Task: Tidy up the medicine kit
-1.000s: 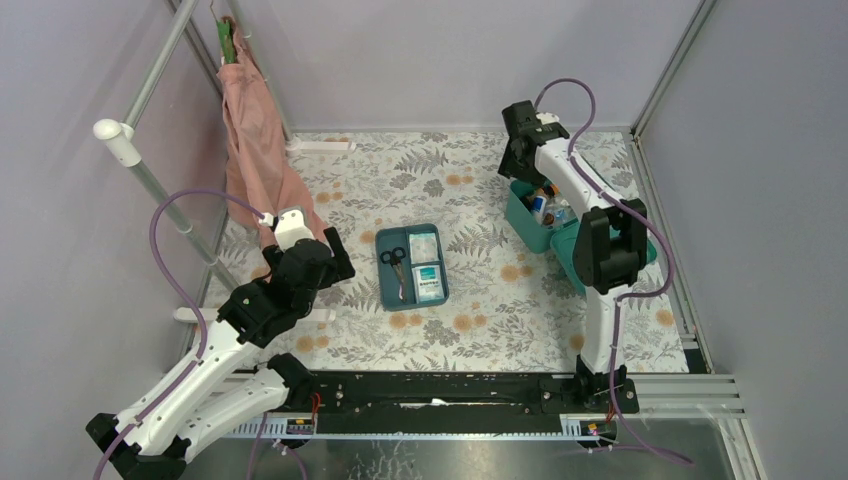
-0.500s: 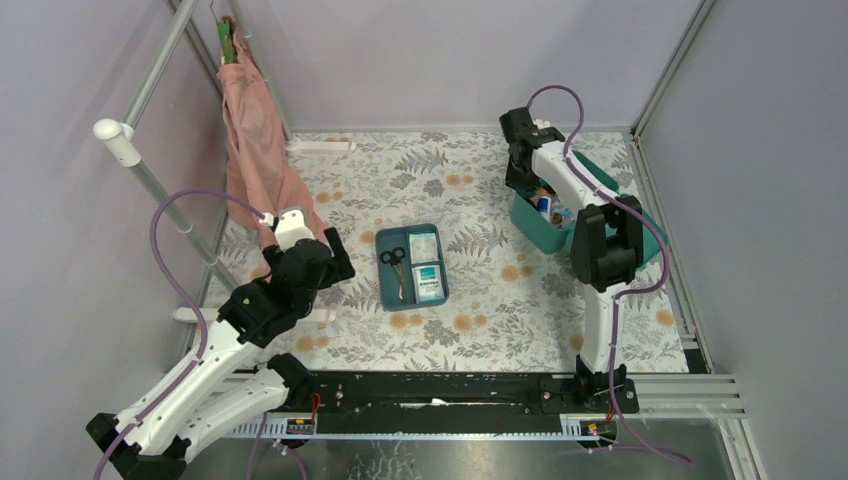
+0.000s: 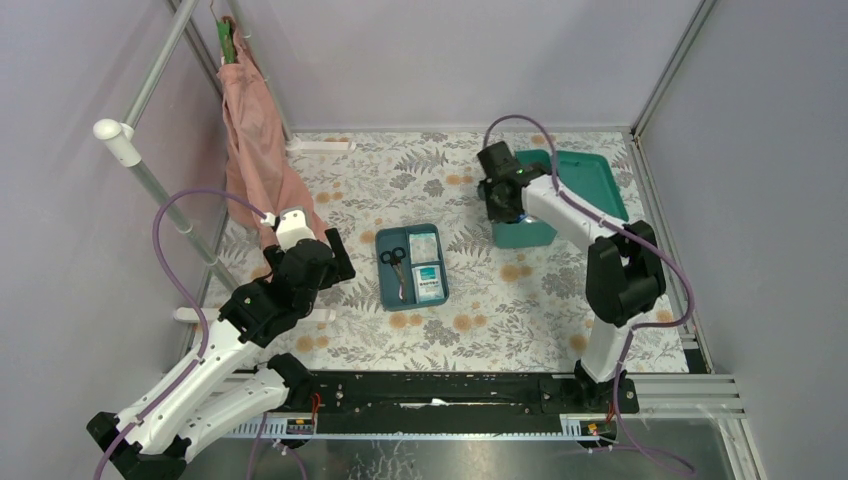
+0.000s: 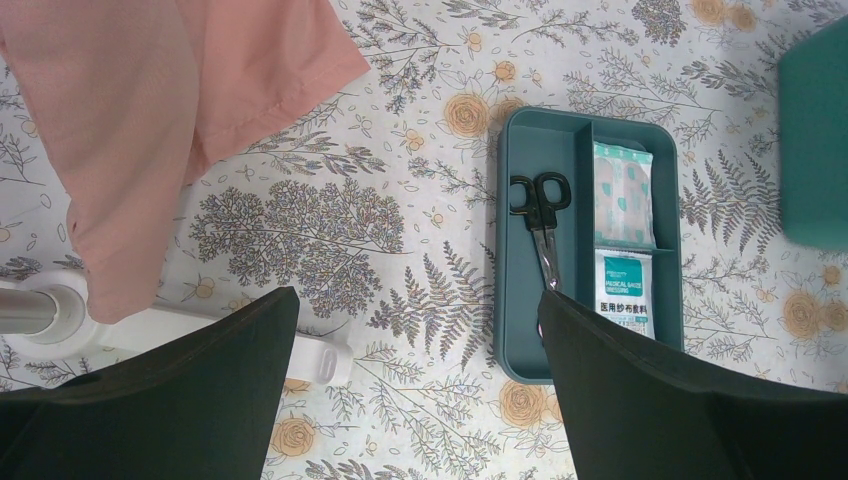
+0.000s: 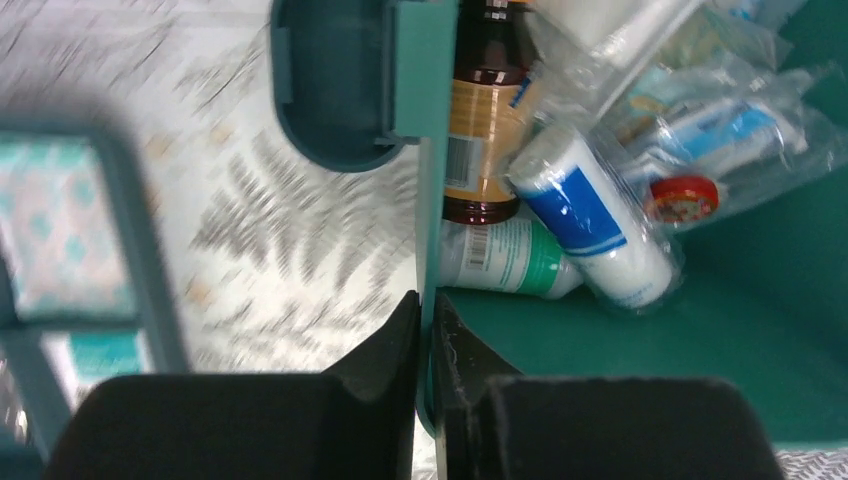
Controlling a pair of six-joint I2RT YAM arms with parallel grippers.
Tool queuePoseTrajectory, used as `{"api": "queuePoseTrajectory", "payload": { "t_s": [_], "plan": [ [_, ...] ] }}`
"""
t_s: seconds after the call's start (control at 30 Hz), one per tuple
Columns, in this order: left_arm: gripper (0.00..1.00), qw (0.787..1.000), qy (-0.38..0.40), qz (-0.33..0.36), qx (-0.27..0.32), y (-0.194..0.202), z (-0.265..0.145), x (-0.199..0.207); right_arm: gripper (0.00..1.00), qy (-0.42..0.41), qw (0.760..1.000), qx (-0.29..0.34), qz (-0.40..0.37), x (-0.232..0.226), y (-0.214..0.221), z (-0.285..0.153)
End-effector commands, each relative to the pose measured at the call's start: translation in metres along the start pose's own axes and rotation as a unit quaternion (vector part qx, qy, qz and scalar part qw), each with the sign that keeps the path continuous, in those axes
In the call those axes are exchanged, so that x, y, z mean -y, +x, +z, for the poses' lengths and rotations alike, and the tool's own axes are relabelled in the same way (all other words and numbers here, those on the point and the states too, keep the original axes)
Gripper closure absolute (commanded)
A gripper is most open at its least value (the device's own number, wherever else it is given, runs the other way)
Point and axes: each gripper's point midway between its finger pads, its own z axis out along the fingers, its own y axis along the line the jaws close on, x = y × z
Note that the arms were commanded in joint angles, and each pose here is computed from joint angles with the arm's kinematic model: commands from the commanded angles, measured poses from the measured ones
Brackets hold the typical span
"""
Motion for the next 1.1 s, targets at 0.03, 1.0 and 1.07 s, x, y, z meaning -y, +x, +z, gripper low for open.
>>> {"api": "queuePoseTrajectory", "payload": {
  "t_s": [0.03, 1.0, 1.07],
  "plan": [
    [0.01, 1.000, 0.004, -0.001, 0.008, -0.002, 0.002, 0.001, 0.91, -0.068, 0.993, 0.013, -0.091, -0.052, 0.034, -0.043],
    [0.01, 1.000, 0.004, -0.002, 0.010, -0.003, 0.001, 0.001, 0.46, -0.213, 0.973, 0.081, -0.022, -0.113, 0.059, -0.177],
    [0.01, 1.000, 0.004, -0.002, 0.010, -0.003, 0.001, 0.001, 0.46, -0.223, 0.972, 0.067, -0.028, -0.138, 0.066, -0.172]
  ]
}}
